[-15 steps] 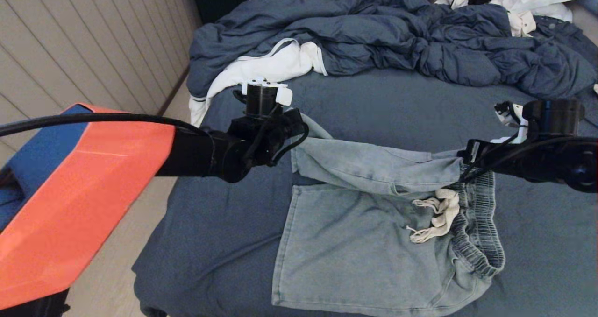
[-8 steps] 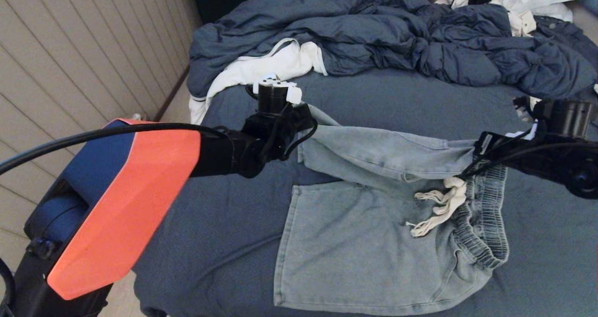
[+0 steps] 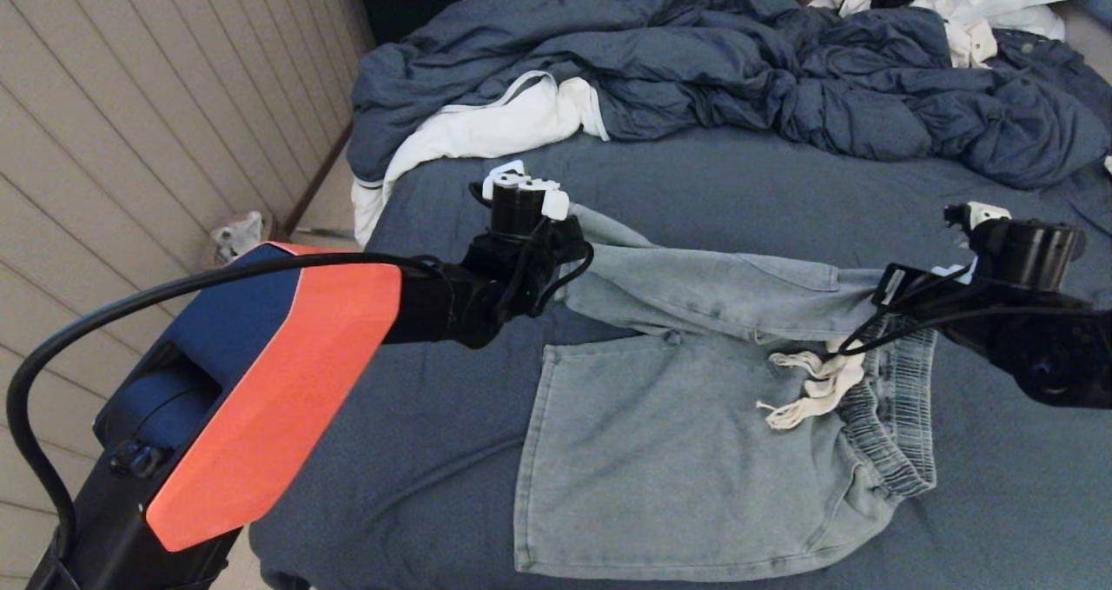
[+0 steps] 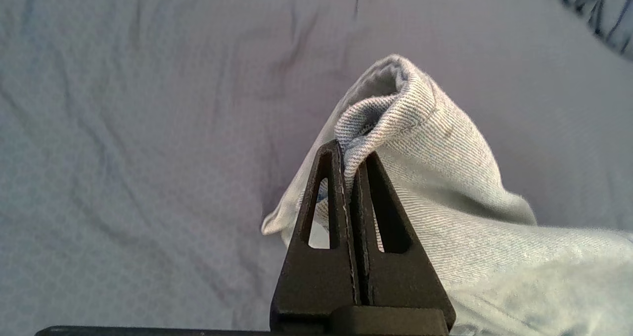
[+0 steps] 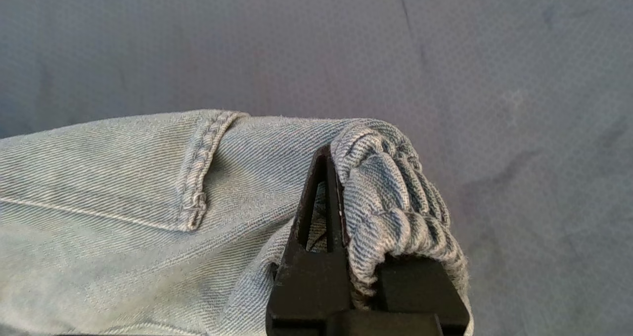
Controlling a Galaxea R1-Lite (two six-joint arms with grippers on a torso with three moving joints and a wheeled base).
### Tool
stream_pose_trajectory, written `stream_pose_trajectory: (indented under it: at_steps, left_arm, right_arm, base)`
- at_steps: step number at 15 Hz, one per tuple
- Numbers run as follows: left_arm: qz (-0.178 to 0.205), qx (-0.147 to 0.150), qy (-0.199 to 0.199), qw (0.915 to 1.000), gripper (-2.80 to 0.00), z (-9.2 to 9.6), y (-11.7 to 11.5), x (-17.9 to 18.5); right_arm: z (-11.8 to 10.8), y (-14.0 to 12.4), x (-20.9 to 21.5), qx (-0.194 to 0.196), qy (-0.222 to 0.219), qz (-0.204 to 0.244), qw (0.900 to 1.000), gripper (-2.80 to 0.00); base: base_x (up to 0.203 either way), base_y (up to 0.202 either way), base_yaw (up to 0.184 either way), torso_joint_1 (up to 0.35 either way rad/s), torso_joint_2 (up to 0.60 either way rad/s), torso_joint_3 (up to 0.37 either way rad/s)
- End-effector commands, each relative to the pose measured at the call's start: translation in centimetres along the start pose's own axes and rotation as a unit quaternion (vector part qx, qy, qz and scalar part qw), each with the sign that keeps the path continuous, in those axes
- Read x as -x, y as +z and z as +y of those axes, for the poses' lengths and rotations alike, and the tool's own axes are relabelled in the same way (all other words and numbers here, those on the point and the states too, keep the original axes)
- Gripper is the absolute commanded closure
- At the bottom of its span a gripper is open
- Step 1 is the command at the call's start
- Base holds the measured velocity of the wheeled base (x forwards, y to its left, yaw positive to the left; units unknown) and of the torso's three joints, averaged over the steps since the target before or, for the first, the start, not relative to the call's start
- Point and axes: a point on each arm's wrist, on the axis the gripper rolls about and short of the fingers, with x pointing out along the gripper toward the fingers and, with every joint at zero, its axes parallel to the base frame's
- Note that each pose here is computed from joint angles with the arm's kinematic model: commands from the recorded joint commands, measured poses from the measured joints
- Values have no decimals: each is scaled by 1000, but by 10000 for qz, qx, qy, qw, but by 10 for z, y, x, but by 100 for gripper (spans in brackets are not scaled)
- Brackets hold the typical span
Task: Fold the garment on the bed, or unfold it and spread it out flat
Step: Unford the blue shorts
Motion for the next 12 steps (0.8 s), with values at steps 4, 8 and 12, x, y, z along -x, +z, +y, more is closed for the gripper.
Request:
stream_pose_trajectory:
  at_steps: [4,8,12]
  left_arm:
    - [160,-100,202,9996,0,8,-4,-3]
    - [190,-178,291,9992,0,9,-4,-3]
    - [246,-199,360,9989,0,11,-2,-2]
  right_arm:
    - [0,-5,-5,2,-49,48,10000,-280]
    - [-1,-5,-5,26,-20,21,10000,-280]
    - [-1,-4,-5,49,-10,11,10000,-280]
  base:
    - [0,0,0,0,0,0]
    - [0,0,0,0,0,0]
    - [0,0,0,0,0,0]
